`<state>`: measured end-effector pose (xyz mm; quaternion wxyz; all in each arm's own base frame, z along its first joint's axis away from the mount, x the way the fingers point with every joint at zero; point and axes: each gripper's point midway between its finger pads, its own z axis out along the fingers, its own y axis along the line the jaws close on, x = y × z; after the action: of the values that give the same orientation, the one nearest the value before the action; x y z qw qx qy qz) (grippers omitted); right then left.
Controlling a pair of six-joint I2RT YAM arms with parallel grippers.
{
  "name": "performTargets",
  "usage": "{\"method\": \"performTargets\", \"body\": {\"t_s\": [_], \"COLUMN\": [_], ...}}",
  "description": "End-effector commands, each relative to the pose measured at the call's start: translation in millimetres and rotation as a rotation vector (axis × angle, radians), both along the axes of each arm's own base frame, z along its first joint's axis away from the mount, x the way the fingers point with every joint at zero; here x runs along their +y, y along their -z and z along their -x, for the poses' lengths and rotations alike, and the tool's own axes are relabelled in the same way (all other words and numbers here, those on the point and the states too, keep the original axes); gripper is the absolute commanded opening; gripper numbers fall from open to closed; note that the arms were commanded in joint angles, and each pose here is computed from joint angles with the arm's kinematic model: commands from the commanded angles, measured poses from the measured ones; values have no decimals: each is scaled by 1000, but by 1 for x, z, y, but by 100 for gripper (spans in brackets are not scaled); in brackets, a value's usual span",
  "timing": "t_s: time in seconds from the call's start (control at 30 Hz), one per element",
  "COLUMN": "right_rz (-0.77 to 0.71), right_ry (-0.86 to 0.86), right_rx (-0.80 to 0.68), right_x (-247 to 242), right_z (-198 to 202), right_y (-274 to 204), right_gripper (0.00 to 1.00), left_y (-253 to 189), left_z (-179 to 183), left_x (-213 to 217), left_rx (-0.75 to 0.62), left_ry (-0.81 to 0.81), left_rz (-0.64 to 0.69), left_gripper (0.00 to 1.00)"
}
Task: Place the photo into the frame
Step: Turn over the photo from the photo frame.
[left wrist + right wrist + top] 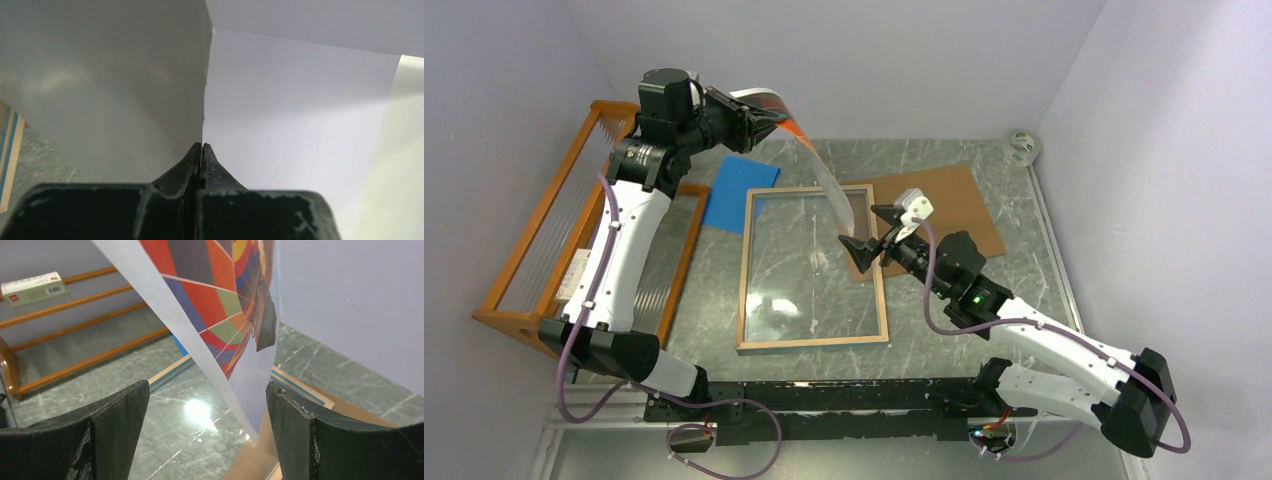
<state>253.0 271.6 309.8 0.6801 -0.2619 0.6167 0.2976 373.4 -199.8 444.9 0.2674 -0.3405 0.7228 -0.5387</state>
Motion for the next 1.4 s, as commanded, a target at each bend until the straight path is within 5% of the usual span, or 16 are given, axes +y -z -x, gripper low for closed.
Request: {"method": "performTargets", "body": {"t_s": [0.0, 0.1, 0.3, 0.7, 1.1, 1.37], "right_rz": [-27, -42, -64, -85, -147, -180], "right_ry": [61, 132, 155, 167, 140, 140], "right_rx": [-162, -152, -125, -61, 13, 1], "right_x": [4, 1, 10, 30, 21, 12], "right_z": [-10, -23, -36, -62, -55, -48], "right_y": [-36, -34, -23, -4, 0, -9], "right_gripper": [90, 88, 64, 39, 15, 13], "left_y": [-25, -25, -24, -25, -24, -21], "left_z": [9, 10, 13, 12, 10, 9], "left_x": [2, 2, 4, 8, 15, 17], "left_rx": [-46, -41, -29, 31, 59, 73], "left_ry": [-6, -10, -23, -76, -114, -134], "left_rz": [52, 61, 92, 192, 261, 274], "left_gripper": [3, 3, 3, 2, 3, 3]}}
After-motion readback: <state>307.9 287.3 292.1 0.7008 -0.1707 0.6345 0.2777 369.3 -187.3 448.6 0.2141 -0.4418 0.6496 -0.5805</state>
